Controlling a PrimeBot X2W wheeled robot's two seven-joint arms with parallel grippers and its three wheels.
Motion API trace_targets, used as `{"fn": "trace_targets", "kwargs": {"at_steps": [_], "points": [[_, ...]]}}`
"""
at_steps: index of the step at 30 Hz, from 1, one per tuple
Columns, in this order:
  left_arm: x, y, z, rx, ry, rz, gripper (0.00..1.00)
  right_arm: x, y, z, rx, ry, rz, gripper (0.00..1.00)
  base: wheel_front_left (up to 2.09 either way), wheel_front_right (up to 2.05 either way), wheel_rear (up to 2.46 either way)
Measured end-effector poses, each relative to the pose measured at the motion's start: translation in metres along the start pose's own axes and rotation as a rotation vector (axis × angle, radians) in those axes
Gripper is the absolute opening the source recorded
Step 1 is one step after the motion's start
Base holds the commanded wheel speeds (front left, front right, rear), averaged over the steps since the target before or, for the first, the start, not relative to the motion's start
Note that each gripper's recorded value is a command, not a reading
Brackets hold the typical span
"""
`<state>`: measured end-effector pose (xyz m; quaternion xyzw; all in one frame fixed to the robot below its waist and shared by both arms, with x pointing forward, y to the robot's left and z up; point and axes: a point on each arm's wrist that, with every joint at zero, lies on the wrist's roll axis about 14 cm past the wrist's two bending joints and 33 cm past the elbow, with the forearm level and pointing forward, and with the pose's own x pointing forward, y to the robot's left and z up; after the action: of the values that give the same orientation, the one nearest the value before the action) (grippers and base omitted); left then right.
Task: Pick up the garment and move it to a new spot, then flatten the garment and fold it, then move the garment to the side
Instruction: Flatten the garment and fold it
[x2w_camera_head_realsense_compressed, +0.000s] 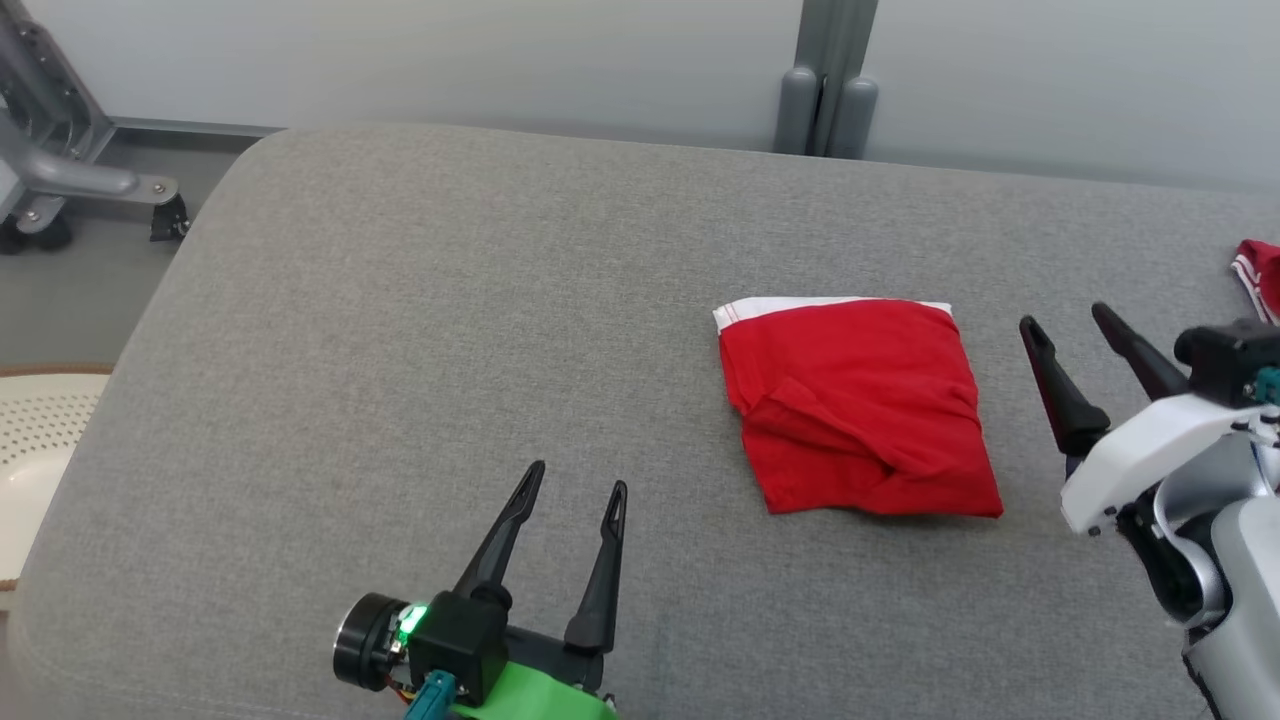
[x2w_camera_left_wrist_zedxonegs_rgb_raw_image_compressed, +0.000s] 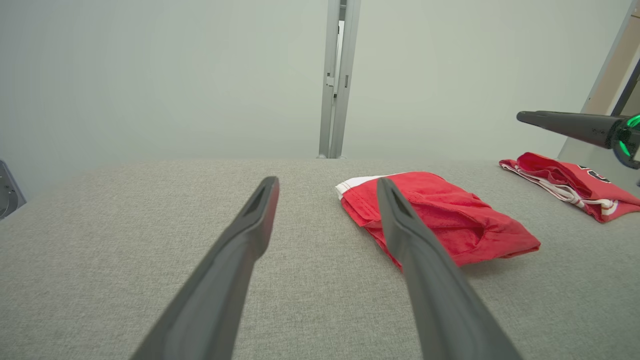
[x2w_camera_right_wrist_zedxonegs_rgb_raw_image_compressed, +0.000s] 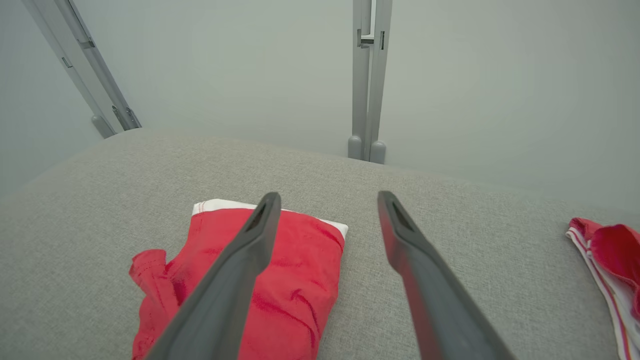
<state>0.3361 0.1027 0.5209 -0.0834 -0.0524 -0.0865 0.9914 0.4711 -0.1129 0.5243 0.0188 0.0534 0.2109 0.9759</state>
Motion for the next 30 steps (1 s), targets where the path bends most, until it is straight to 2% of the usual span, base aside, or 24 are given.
{"fn": "trace_targets", "kwargs": {"at_steps": [1,2,3,6,9,14,18,23,28,30], "points": [[0.000,-0.001,-0.001,-0.001,0.002,-0.003,1.00,-0.006,-0.004,-0.006,0.020,0.006,-0.016,0.84,0.00,0.00,0.00],[0.000,-0.002,-0.002,-0.001,0.004,-0.007,1.00,-0.012,-0.006,-0.013,0.035,0.018,-0.025,0.29,0.00,0.00,0.00],[-0.001,-0.003,-0.002,0.000,0.005,-0.012,1.00,-0.017,-0.006,-0.018,0.049,0.031,-0.031,0.00,0.00,0.00,0.00],[0.000,-0.005,0.000,0.002,-0.002,-0.019,1.00,-0.026,0.006,-0.031,0.120,0.066,-0.004,0.00,0.00,0.00,0.00],[-0.002,-0.005,0.001,0.006,-0.005,-0.022,1.00,-0.027,0.033,-0.039,0.215,0.107,0.068,0.00,0.00,0.00,0.00],[-0.004,-0.006,0.000,0.003,-0.001,-0.030,1.00,-0.009,0.066,-0.050,0.318,0.214,0.162,0.00,0.00,0.00,0.00],[-0.006,-0.004,-0.001,0.004,0.002,-0.020,1.00,0.008,0.083,-0.066,0.328,0.335,0.220,0.00,0.00,0.00,0.00],[-0.011,0.011,-0.004,-0.001,0.015,0.036,1.00,0.010,0.102,-0.099,0.285,0.496,0.288,0.00,0.00,0.00,0.00],[-0.012,0.021,-0.006,-0.004,0.024,0.076,1.00,-0.005,0.142,-0.113,0.304,0.570,0.417,0.00,0.00,0.00,0.00],[-0.012,0.020,-0.005,-0.004,0.022,0.075,1.00,-0.014,0.147,-0.116,0.294,0.564,0.438,0.00,0.00,0.00,0.00]]}}
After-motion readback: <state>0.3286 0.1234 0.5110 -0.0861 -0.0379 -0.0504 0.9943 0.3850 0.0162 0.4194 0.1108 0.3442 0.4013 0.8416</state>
